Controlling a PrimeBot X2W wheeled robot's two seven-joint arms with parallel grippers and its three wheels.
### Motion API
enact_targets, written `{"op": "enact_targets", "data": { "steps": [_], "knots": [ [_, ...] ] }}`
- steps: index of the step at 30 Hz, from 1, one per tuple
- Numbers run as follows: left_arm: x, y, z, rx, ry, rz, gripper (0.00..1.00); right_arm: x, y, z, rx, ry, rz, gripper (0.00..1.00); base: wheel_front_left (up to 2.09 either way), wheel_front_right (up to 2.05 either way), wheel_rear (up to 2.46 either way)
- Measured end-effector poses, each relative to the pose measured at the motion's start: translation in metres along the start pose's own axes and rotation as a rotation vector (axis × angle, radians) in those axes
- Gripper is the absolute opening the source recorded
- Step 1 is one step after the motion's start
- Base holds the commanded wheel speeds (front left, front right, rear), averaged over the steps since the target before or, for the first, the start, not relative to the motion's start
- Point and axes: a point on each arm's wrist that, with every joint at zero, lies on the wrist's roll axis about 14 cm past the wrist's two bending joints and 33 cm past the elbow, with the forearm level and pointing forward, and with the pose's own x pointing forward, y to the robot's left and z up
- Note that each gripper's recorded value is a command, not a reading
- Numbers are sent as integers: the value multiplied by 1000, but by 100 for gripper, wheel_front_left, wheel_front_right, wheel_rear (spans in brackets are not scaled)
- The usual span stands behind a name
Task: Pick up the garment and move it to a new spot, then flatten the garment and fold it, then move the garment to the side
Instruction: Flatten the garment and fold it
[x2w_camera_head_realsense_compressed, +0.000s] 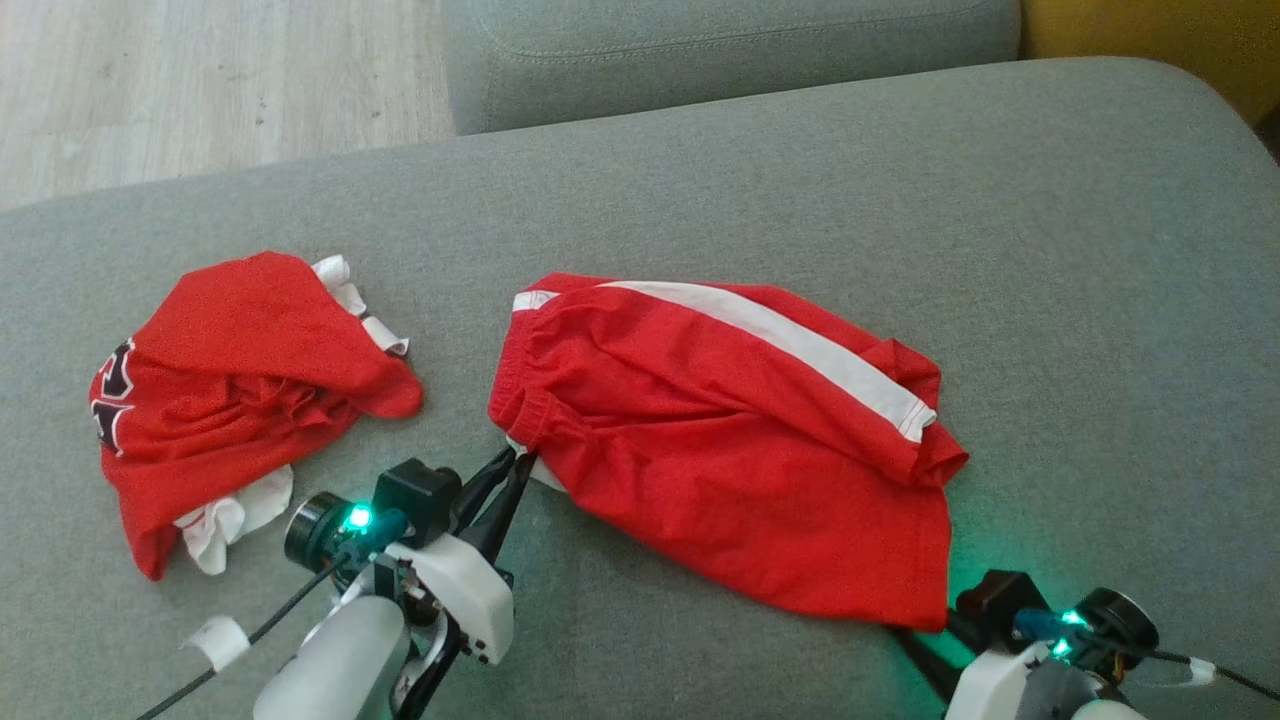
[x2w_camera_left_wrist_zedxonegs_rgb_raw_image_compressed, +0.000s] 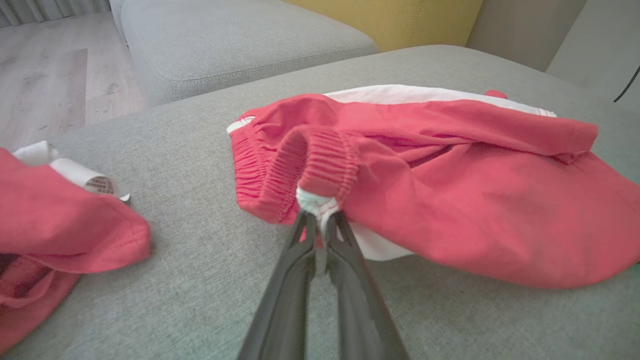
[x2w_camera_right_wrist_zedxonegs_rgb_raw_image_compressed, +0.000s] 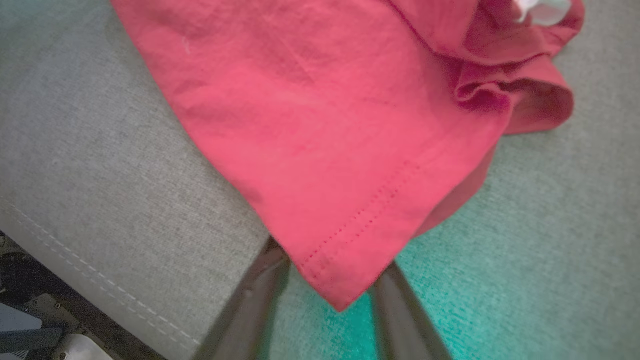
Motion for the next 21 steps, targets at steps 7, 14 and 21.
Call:
{"op": "enact_targets", "data": {
  "steps": [7, 14, 21],
  "knots": [
    [-4, 5, 6, 14, -13, 18, 0, -2, -4, 12, 36, -42, -11, 0, 0, 0, 0],
    [-14, 9, 24, 53, -59, 37, 0, -20, -14, 73, 127, -246, -28, 0, 0, 0, 0],
    [-23, 21, 55, 101, -100, 58, 0, -47, -34, 136, 114, -403, -48, 0, 0, 0, 0]
  ]
}}
